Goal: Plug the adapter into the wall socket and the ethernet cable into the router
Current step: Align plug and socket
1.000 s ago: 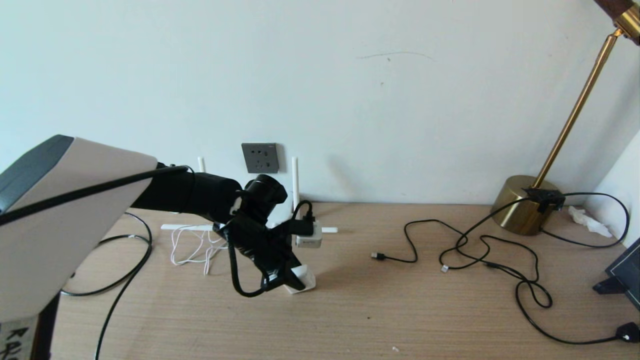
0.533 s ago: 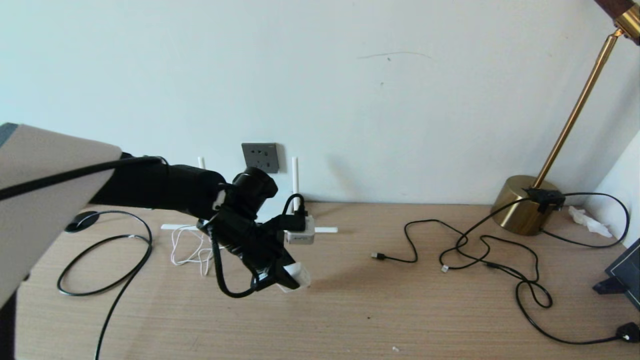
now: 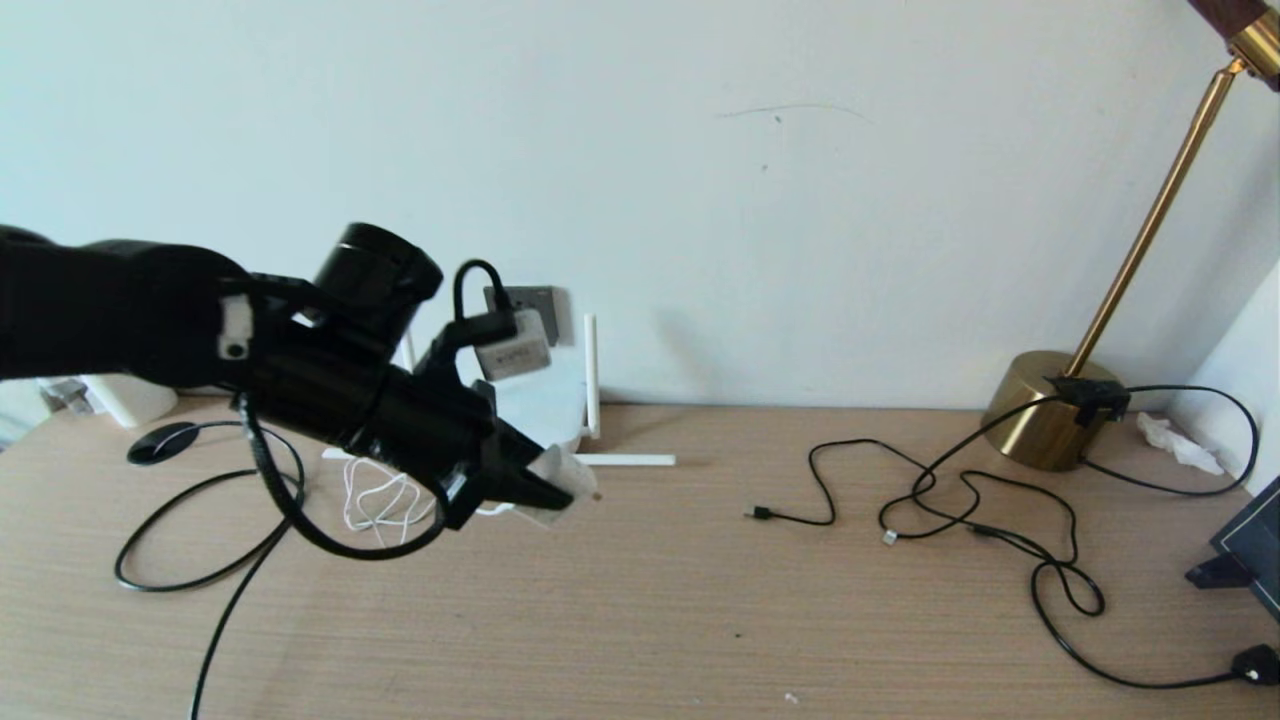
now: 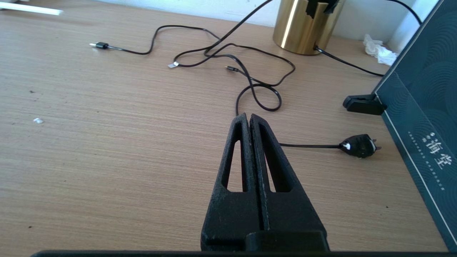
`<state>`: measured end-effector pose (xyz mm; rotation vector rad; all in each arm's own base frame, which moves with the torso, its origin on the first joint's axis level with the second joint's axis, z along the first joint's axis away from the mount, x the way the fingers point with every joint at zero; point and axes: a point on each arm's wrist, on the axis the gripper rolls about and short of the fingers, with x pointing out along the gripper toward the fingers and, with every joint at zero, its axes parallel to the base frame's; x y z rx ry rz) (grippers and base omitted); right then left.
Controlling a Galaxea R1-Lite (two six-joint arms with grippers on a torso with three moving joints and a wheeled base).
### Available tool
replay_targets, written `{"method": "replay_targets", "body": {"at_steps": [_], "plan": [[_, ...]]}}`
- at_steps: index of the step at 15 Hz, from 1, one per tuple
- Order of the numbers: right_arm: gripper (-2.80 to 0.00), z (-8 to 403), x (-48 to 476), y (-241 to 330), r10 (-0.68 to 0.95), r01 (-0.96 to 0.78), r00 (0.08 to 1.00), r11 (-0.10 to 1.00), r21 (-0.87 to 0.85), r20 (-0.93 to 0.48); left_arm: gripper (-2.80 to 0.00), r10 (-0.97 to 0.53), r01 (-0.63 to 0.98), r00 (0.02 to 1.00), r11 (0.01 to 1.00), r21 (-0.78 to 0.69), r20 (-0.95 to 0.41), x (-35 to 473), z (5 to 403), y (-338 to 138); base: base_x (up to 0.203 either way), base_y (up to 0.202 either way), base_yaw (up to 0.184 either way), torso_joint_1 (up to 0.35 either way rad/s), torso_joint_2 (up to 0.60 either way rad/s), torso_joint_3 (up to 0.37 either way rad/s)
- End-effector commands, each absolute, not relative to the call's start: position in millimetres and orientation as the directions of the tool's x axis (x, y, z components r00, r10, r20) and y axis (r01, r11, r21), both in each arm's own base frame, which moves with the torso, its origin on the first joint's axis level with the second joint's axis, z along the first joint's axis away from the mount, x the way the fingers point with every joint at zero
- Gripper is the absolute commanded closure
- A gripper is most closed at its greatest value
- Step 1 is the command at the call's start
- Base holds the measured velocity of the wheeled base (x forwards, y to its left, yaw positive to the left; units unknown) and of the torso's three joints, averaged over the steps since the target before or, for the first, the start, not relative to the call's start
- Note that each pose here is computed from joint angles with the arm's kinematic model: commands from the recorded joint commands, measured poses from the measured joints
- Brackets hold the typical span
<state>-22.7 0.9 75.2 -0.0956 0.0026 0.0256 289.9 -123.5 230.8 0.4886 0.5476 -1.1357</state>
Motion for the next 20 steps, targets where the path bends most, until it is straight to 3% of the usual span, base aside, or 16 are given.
{"method": "replay_targets", "body": {"at_steps": [1,4,7,8,11,14,20], "plan": [[0.0,75,-23,1,0.026,-0.026,1.0,0.995,-0.096,-0.005,0.0,-0.742,0.887,0.412,0.459,0.049,-0.529,263,272,-112,0.0,0.0,0.0,0.0,0.0,0.0],[0.0,75,-23,1,0.026,-0.026,1.0,0.995,-0.096,-0.005,0.0,-0.741,0.786,0.537,0.613,-0.079,-0.403,233,304,-100,0.0,0.0,0.0,0.0,0.0,0.0],[0.0,75,-23,1,0.026,-0.026,1.0,0.995,-0.096,-0.005,0.0,-0.736,0.654,0.606,0.677,-0.337,-0.302,210,322,-91,0.0,0.0,0.0,0.0,0.0,0.0],[0.0,75,-23,1,0.026,-0.026,1.0,0.995,-0.096,-0.005,0.0,-0.679,0.574,0.675,0.728,-0.375,-0.287,212,323,-88,0.0,0.0,0.0,0.0,0.0,0.0],[0.0,75,-23,1,0.026,-0.026,1.0,0.995,-0.096,-0.005,0.0,-0.526,0.432,0.817,0.83,-0.354,-0.236,224,288,-89,0.0,0.0,0.0,0.0,0.0,0.0],[0.0,75,-23,1,0.026,-0.026,1.0,0.995,-0.096,-0.005,0.0,-0.377,0.353,0.925,0.898,-0.262,-0.045,242,244,-92,0.0,0.0,0.0,0.0,0.0,0.0],[0.0,75,-23,1,0.026,-0.026,1.0,0.995,-0.096,-0.005,0.0,-0.176,0.18,0.984,0.976,-0.125,0.04,317,157,-108,0.0,0.0,0.0,0.0,0.0,0.0]]}}
